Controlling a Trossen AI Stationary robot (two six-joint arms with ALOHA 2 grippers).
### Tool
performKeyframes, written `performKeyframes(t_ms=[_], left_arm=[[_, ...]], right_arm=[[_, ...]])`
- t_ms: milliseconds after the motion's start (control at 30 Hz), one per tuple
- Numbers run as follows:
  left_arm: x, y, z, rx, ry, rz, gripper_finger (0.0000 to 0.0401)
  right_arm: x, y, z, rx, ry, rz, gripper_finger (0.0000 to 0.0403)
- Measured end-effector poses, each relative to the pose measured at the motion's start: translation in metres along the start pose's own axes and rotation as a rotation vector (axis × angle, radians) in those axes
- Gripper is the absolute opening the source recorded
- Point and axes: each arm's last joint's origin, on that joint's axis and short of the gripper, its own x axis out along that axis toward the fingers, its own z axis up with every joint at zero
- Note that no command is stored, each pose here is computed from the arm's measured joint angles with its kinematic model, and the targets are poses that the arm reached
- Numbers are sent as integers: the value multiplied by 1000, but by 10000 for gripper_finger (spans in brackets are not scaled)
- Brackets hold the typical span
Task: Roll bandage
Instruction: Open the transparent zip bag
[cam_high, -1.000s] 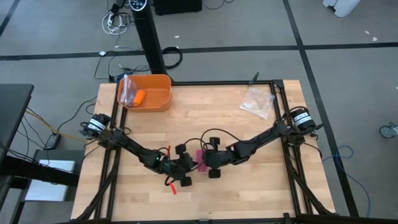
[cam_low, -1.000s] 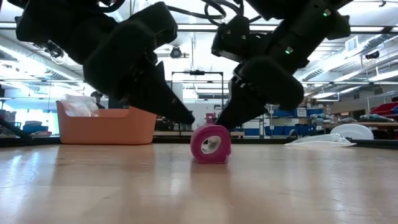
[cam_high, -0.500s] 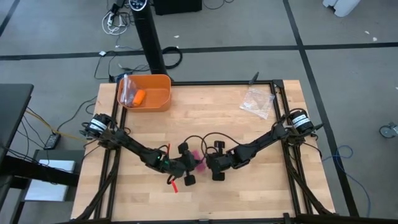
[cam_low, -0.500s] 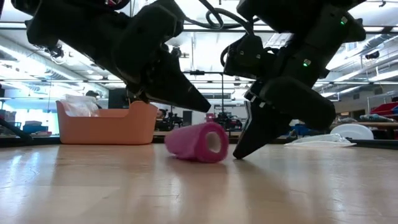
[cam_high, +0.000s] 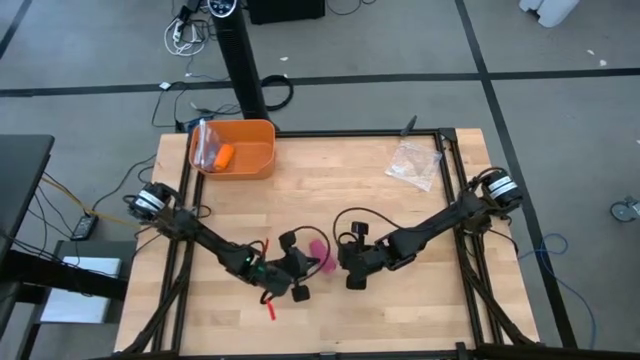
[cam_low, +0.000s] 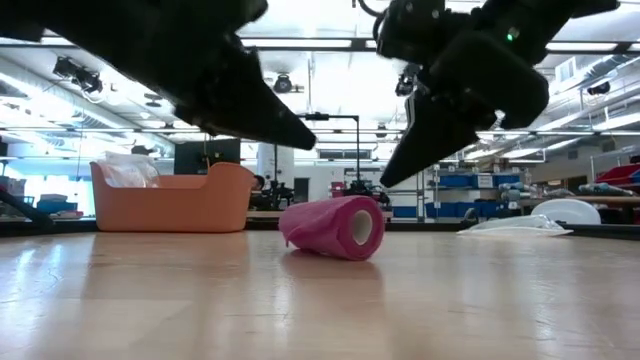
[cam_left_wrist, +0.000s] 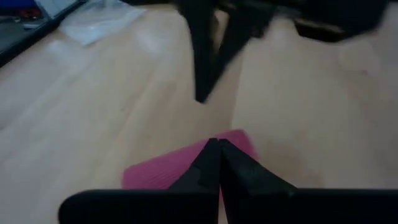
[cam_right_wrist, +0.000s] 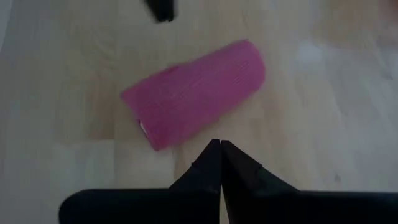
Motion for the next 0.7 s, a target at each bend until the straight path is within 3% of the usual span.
performKeyframes(t_ms=[167,367,533,633,700], left_arm=[[-14,-22,3,56,-38,-232,7],[-32,-40,15,86,-224,-493,7],[-54,-30,13,-15,-531,-710,7],[-66,-13,2,-71,-671,-733,7],[-70,-2,-10,-88,-684,-714,7]], right_arm=[[-3,3,2,2,-26,6,3],[-12,18,5,7,-103,50,3],[-23,32,9,-1,-184,90,2],[-28,36,8,-23,-198,77,1],[-30,36,7,-31,-192,79,2]])
